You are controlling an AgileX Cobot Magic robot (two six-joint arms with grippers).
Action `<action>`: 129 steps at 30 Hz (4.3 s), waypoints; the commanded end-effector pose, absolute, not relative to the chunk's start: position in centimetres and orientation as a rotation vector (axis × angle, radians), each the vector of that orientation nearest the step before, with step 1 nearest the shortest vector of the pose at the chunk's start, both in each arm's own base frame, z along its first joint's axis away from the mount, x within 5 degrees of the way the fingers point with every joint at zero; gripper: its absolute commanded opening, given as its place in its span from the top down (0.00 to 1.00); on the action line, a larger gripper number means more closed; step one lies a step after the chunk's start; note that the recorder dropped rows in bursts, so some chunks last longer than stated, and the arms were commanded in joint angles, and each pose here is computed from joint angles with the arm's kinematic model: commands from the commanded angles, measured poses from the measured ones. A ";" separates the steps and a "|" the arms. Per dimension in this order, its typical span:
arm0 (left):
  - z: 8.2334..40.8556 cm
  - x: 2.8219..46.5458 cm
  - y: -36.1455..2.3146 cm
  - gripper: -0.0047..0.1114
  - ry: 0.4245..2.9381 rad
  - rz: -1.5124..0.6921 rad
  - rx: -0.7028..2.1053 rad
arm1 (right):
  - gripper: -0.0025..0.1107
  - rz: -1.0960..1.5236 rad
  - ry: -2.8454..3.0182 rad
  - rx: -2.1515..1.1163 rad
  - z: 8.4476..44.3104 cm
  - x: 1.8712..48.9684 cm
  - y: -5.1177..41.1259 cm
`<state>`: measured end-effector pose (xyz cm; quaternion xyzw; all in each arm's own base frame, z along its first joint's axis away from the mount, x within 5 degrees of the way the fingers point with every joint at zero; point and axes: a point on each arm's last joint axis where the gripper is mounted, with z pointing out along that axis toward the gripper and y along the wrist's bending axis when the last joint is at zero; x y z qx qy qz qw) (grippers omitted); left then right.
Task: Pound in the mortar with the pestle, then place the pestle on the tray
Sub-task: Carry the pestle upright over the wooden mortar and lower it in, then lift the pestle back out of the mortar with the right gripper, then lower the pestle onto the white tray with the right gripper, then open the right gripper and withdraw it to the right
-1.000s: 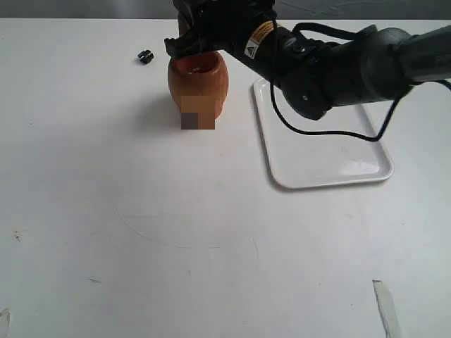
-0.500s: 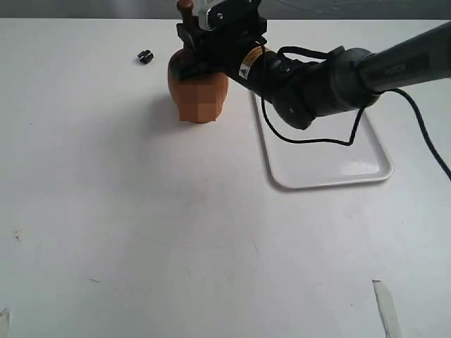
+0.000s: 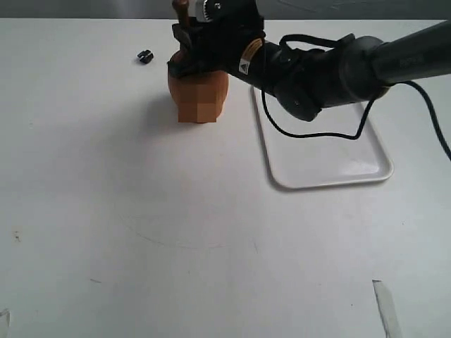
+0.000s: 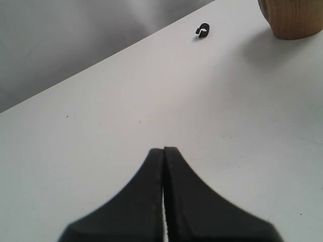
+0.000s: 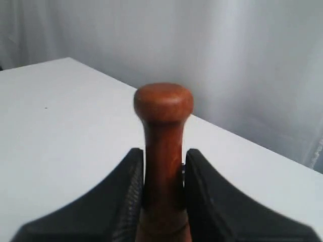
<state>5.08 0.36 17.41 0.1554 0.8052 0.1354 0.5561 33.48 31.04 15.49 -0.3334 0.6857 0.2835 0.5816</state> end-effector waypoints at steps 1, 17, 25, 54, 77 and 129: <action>17.4 5.1 0.3 0.96 1.897 0.302 0.361 | 0.98 0.633 1.661 -0.840 13.8 33.2 30.9; 17.4 5.1 0.3 0.96 1.897 0.302 0.361 | 0.98 0.645 1.556 -0.803 19.4 32.8 30.5; 17.4 5.1 0.3 0.96 1.897 0.302 0.361 | 0.98 0.640 1.703 -0.842 12.5 33.2 30.9; 17.4 5.1 0.3 0.96 1.897 0.302 0.361 | 0.98 0.619 1.577 -0.823 16.4 33.2 30.8; 17.4 5.1 0.3 0.96 1.897 0.302 0.361 | 0.98 0.261 2.109 -0.787 28.4 25.4 18.6; 17.4 5.1 0.3 0.96 1.897 0.302 0.361 | 0.13 0.310 2.063 -0.431 23.1 28.8 14.5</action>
